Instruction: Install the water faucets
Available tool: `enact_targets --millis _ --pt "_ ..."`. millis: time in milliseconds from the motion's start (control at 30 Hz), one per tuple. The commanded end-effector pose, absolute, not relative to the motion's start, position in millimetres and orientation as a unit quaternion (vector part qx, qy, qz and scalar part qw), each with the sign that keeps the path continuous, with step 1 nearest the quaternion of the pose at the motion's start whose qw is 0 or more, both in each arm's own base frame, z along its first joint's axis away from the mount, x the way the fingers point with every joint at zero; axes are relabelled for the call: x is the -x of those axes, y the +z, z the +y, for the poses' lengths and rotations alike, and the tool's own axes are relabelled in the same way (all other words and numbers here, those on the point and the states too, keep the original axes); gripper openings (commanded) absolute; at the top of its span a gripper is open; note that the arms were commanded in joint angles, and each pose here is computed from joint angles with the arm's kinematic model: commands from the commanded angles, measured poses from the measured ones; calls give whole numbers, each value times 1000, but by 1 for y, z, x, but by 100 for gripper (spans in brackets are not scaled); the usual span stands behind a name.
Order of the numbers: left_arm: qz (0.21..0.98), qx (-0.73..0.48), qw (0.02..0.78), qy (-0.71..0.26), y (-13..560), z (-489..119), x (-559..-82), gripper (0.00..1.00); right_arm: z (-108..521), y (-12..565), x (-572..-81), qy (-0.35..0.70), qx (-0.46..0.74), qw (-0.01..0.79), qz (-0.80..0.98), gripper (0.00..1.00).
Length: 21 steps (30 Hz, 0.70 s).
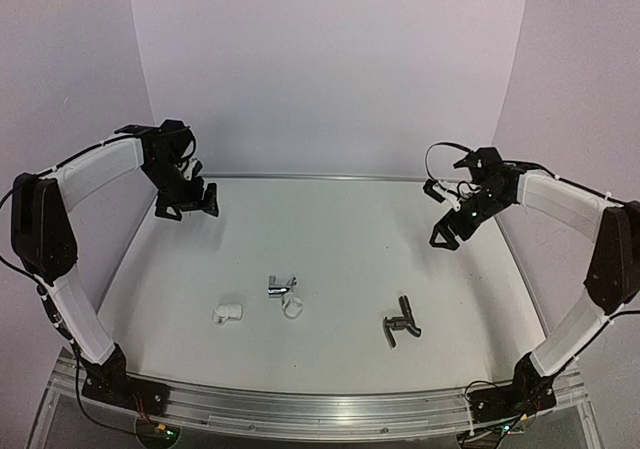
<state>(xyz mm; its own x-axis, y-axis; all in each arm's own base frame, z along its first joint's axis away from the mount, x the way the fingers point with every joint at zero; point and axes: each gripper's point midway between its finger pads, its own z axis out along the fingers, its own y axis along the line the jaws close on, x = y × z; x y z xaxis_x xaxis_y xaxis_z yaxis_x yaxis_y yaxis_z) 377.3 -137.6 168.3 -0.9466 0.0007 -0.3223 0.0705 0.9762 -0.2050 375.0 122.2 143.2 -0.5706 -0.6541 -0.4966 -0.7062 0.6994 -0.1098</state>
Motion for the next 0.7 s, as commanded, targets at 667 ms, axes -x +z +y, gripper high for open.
enact_targets --millis 667 --pt "966 38 231 -111 212 -129 -386 100 187 40 -233 41 593 75 801 98"
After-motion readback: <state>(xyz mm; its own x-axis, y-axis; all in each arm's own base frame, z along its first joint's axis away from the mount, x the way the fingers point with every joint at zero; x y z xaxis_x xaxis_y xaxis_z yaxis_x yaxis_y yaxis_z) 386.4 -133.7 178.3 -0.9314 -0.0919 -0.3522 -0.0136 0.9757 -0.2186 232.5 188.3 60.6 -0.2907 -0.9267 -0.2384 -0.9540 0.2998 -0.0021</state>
